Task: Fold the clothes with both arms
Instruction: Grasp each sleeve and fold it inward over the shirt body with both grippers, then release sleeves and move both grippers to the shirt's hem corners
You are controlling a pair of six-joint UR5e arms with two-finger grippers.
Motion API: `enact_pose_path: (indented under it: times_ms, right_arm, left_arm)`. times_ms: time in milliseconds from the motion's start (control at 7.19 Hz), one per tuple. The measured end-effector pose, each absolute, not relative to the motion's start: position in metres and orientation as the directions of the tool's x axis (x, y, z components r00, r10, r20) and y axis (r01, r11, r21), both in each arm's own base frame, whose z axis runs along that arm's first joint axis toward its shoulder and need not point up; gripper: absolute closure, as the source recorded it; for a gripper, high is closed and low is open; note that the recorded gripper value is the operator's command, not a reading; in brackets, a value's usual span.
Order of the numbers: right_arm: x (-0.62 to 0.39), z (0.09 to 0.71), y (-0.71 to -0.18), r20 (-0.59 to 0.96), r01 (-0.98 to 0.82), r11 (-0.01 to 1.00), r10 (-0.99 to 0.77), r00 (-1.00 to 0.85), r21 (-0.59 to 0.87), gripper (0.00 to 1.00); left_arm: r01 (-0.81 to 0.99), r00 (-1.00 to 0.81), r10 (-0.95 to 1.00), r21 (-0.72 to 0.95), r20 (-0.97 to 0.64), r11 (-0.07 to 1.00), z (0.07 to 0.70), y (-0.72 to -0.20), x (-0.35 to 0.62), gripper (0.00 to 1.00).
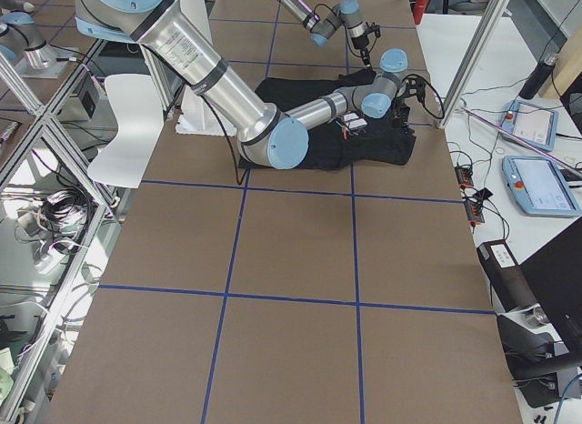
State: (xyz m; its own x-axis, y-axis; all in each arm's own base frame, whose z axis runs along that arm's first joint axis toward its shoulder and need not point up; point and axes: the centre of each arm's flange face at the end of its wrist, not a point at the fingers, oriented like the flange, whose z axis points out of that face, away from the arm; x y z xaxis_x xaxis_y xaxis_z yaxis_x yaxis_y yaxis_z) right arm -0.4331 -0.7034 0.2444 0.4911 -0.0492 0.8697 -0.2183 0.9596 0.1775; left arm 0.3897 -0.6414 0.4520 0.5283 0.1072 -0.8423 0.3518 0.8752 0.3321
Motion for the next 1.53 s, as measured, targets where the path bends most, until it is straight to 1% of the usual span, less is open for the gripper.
enact_pose_path:
  times_ms: [278,696,974,1252,1392,1531]
  right_arm:
    - [-0.408,0.260,-0.695,0.882,-0.200,0.966,-0.052,0.468,0.163,0.00]
    - [-0.360,0.307,-0.648,0.903,-0.159,0.979,-0.046,0.426,0.125,0.00]
    - [-0.343,0.322,-0.623,0.909,-0.148,0.982,-0.046,0.415,0.117,0.00]
    - [-0.337,0.333,-0.612,0.913,-0.126,0.987,-0.042,0.406,0.102,0.00]
    - [-0.336,0.337,-0.610,0.913,-0.121,0.988,-0.040,0.405,0.097,0.00]
    - [-0.335,0.339,-0.609,0.913,-0.119,0.988,-0.038,0.406,0.094,0.00]
  left_arm:
    - [0.359,0.496,0.046,0.253,-0.867,0.898,0.391,-0.633,0.389,1.00]
    - [0.415,0.395,-0.111,0.070,-0.912,0.907,0.323,-0.629,0.427,1.00]
    - [0.447,0.340,-0.207,-0.036,-0.918,0.894,0.282,-0.647,0.470,1.00]
    - [0.514,0.330,-0.240,-0.039,-0.913,0.857,0.267,-0.669,0.487,1.00]
    - [0.533,0.318,-0.247,-0.043,-0.915,0.845,0.262,-0.673,0.489,0.46]
    - [0.541,0.304,-0.254,-0.053,-0.918,0.839,0.257,-0.674,0.489,0.01]
